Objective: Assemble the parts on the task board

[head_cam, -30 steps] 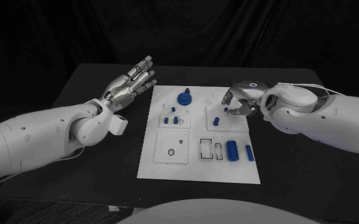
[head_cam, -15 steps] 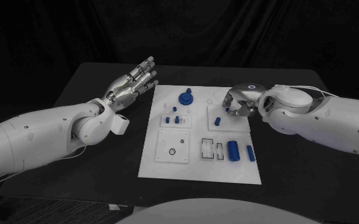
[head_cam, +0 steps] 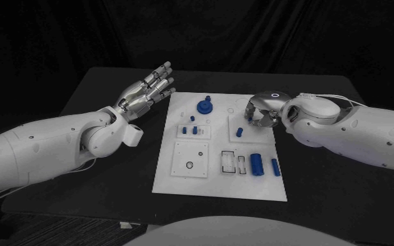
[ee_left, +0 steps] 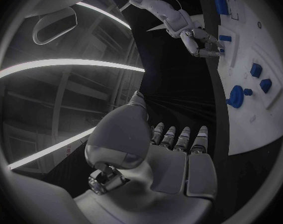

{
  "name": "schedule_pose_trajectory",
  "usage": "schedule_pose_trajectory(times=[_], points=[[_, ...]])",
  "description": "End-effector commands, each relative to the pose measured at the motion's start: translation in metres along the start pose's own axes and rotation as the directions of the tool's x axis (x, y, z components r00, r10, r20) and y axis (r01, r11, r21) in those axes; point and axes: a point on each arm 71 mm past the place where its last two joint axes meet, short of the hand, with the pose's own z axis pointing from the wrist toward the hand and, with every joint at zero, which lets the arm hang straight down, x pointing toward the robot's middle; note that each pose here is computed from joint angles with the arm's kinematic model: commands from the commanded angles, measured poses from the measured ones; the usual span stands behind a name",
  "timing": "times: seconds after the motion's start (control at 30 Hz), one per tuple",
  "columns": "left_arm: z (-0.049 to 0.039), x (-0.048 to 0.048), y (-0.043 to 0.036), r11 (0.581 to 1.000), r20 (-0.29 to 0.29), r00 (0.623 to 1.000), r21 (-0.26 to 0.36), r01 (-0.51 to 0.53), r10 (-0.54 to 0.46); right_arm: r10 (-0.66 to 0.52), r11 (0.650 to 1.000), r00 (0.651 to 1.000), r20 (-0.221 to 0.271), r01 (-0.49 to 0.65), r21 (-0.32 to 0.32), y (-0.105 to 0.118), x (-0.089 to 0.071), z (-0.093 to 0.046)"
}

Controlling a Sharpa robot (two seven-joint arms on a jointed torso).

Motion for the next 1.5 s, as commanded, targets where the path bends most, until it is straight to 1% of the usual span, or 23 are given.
schedule_pose_trajectory(times=[0.03,0.23,0.4,0.77,0.93,1.07,1.2,1.27,1.37,1.5], points=[[0.0008,0.0019,0.0001,1.0,-0.012,1.0,0.007,0.018,-0.018,-0.003,1.0,1.0,-0.017,0.004,0.004,-0.001,0.007,0.0],[0.0007,0.0019,0.0011,1.0,-0.013,1.0,0.003,0.02,-0.02,-0.002,1.0,1.0,-0.01,0.002,0.009,-0.002,0.007,-0.001],[0.0004,0.0018,0.0019,1.0,-0.014,1.0,-0.001,0.022,-0.022,0.001,1.0,1.0,0.01,-0.001,0.005,-0.003,0.006,-0.003],[0.0002,0.0023,0.0033,1.0,-0.019,0.999,-0.01,0.026,-0.026,0.011,1.0,0.997,0.08,-0.009,-0.027,0.002,-0.002,-0.007],[-0.0003,0.0023,0.0035,1.0,-0.02,0.999,-0.015,0.027,-0.027,0.01,0.999,0.994,0.113,-0.006,-0.036,0.004,-0.013,-0.011],[-0.0008,0.0021,0.0035,1.0,-0.018,0.999,-0.017,0.026,-0.026,0.008,0.999,0.991,0.136,-0.001,-0.045,0.007,-0.026,-0.017],[-0.0008,0.0019,0.0037,1.0,-0.015,1.0,-0.019,0.024,-0.025,0.007,0.998,0.988,0.157,0.004,-0.067,0.016,-0.041,-0.024],[-0.0006,0.002,0.0039,1.0,-0.015,1.0,-0.02,0.024,-0.024,0.007,0.997,0.987,0.161,0.005,-0.076,0.02,-0.046,-0.026],[0.0,0.002,0.0043,0.999,-0.015,1.0,-0.022,0.023,-0.023,0.01,0.994,0.989,0.15,0.007,-0.107,0.034,-0.052,-0.029],[0.0014,0.0026,0.0048,0.999,-0.016,1.0,-0.023,0.022,-0.023,0.012,0.986,0.992,0.125,0.009,-0.164,0.057,-0.053,-0.029]])
